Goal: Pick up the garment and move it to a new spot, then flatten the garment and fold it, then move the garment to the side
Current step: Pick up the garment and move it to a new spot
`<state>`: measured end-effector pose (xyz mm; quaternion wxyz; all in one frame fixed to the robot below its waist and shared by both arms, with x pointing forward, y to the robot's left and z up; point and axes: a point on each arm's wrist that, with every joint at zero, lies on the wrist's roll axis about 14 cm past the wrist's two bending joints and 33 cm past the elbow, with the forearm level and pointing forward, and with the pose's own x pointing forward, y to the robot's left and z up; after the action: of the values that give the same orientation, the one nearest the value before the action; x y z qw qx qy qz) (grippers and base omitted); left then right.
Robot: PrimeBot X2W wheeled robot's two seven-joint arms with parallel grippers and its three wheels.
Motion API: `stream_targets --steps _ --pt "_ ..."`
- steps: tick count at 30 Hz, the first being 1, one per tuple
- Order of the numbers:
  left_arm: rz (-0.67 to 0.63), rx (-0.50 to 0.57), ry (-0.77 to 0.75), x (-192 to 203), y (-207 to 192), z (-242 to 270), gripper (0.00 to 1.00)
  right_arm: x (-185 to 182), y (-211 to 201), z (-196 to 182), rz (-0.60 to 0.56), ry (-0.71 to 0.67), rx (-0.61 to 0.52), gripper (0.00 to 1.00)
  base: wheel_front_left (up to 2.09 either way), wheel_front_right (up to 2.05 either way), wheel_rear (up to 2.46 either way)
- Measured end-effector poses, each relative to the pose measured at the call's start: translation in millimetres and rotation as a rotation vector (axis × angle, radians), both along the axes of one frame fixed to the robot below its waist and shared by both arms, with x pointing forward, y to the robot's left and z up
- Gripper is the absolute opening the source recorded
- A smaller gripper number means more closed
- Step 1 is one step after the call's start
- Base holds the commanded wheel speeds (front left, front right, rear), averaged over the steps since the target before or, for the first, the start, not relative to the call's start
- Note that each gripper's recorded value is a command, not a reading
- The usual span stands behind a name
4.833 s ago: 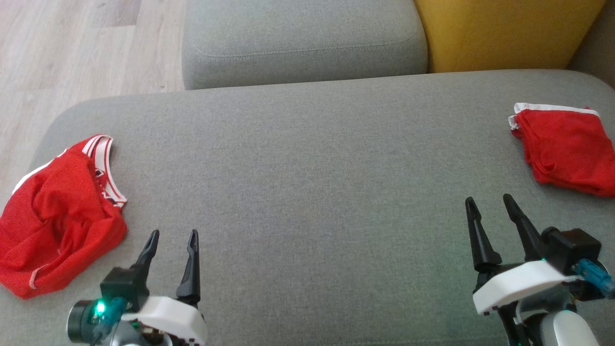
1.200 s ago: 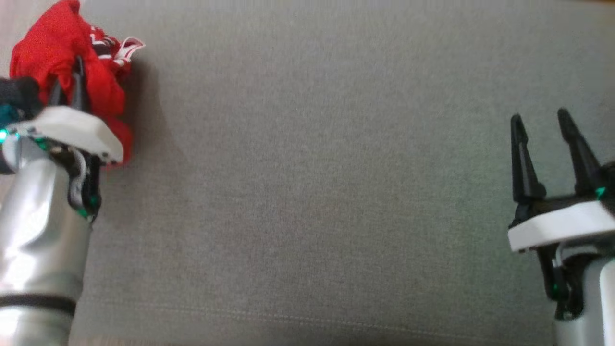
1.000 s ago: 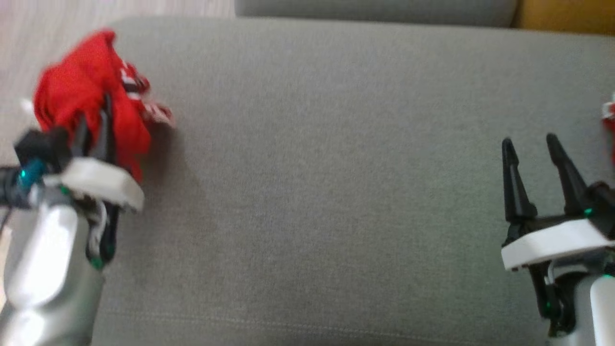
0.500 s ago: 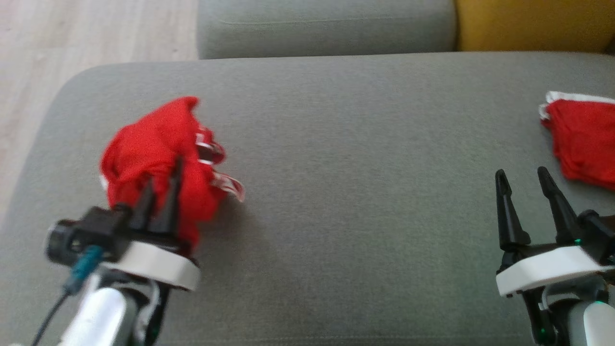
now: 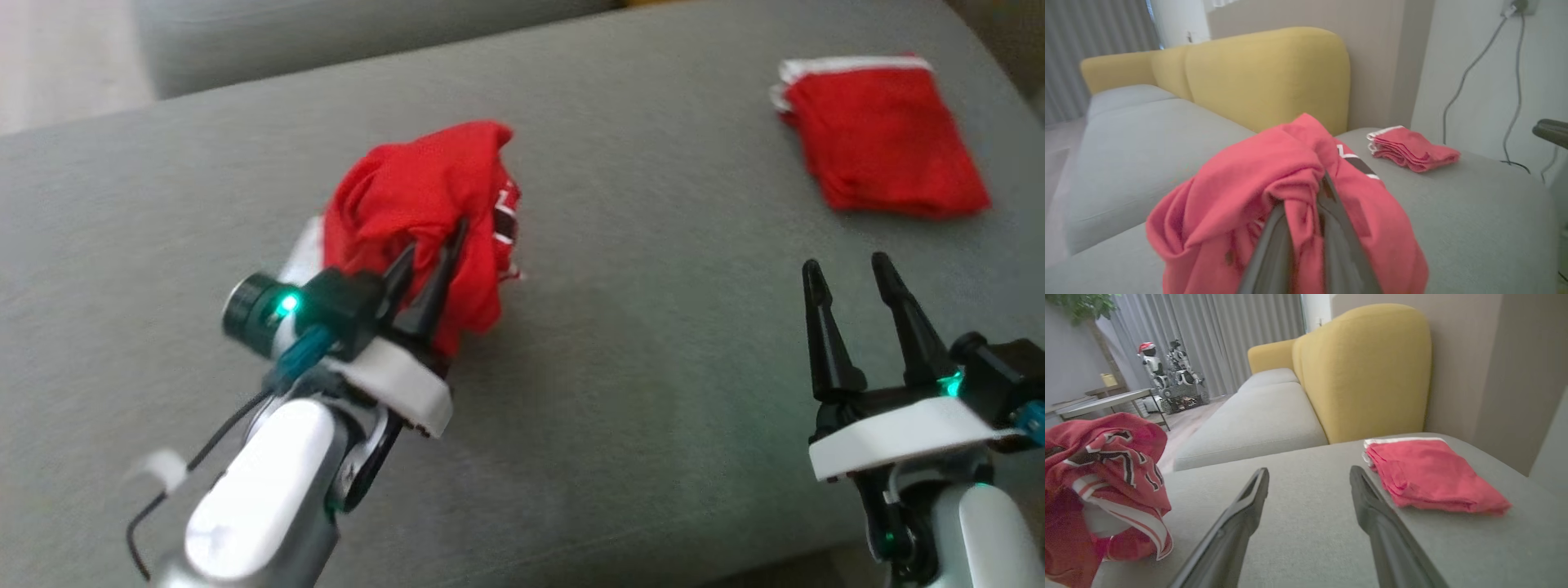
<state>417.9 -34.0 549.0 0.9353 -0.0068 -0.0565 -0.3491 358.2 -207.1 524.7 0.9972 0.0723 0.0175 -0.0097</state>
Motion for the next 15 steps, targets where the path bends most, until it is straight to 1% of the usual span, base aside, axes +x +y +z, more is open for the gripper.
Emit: stream_targets --steps 4,8,9,10,11,15 --pt "-0.126 0.064 0.066 2 -36 -31 0.0 -9 -19 -11 -0.066 0.024 0.011 1.0 0.0 0.0 0.0" --pt "-0.218 0.118 0.151 -1 -60 -66 0.0 -9 -28 -16 -0.097 0.034 0.014 1.0 0.0 0.0 0.0" --pt "-0.229 0.125 0.169 -2 -63 -73 0.11 -8 -30 -17 -0.102 0.033 0.014 1.0 0.0 0.0 0.0" --pt "-0.234 0.128 0.186 -2 -65 -78 0.67 -7 -31 -18 -0.108 0.035 0.012 1.0 0.0 0.0 0.0" --pt "-0.237 0.127 0.196 -2 -66 -82 1.0 -7 -33 -19 -0.112 0.037 0.011 1.0 0.0 0.0 0.0" --pt "-0.229 0.097 0.182 -1 -65 -76 1.0 -6 -32 -23 -0.109 0.044 0.015 1.0 0.0 0.0 0.0"
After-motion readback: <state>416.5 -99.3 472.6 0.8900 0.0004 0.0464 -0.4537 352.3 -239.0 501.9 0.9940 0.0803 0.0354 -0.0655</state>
